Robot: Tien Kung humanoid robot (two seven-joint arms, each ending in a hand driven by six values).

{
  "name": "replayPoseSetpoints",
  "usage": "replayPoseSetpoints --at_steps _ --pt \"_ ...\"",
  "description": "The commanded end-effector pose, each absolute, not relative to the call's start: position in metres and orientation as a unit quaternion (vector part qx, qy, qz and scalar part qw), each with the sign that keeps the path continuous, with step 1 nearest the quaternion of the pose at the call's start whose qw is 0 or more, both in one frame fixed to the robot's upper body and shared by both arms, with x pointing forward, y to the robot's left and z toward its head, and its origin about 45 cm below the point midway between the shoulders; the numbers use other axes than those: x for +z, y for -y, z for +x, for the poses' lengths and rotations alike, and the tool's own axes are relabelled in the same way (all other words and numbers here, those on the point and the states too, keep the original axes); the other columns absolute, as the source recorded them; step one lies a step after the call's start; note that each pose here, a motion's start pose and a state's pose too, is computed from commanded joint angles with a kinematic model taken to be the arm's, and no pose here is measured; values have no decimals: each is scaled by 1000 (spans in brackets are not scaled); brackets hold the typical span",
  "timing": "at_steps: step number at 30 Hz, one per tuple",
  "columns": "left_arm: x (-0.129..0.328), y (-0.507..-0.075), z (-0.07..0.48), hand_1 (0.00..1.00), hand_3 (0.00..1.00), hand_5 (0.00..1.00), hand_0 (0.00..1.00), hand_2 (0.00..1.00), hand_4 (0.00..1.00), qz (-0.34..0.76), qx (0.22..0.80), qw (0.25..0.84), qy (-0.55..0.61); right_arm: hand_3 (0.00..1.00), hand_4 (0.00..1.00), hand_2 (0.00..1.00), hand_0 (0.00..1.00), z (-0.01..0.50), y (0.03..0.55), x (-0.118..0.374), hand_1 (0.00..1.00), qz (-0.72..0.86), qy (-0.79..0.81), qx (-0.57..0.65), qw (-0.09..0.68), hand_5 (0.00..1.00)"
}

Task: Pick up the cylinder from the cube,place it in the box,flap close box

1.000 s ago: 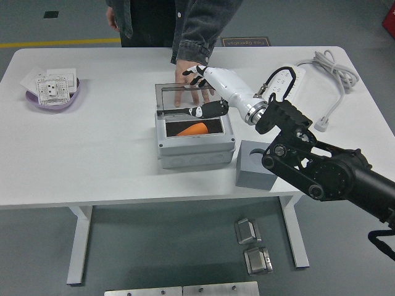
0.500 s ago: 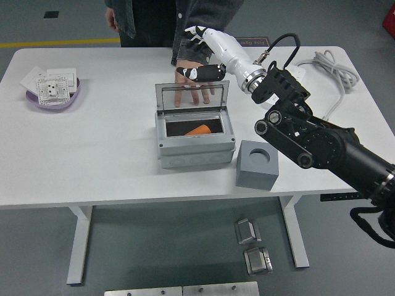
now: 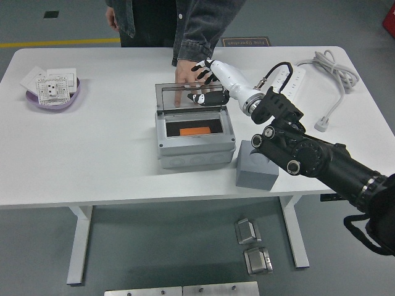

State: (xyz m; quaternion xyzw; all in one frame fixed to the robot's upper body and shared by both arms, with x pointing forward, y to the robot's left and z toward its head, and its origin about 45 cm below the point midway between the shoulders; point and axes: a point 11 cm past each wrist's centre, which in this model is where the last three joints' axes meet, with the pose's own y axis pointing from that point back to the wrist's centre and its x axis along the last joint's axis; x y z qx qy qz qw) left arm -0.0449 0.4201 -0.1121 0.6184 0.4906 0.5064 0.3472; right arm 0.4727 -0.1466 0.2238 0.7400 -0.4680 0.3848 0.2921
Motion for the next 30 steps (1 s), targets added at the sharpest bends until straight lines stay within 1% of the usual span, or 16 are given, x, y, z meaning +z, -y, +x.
replayPoseSetpoints --at_steps 1,2,10,19,20,30 --pt "-112 -420 -45 765 873 154 742 758 541 618 506 347 -491 732 821 647 635 472 146 224 545 741 465 387 292 298" --pt "-112 -419 -45 765 873 154 742 758 541 618 506 347 -491 723 792 648 634 470 146 225 543 741 462 390 292 279" --pt "-113 -418 -49 764 873 153 741 758 541 616 507 346 -494 722 787 648 630 454 143 233 542 743 433 421 287 279" --pt "-114 -414 -49 764 873 154 741 758 540 613 507 349 -496 721 782 646 625 428 148 212 539 760 414 409 288 275" --pt "-114 -413 -49 763 873 153 741 758 541 612 507 349 -496 720 777 645 593 426 149 210 522 761 414 407 289 280" --pt "-115 -412 -54 763 873 156 741 758 541 612 505 346 -499 717 770 641 591 406 147 193 521 770 415 390 288 283"
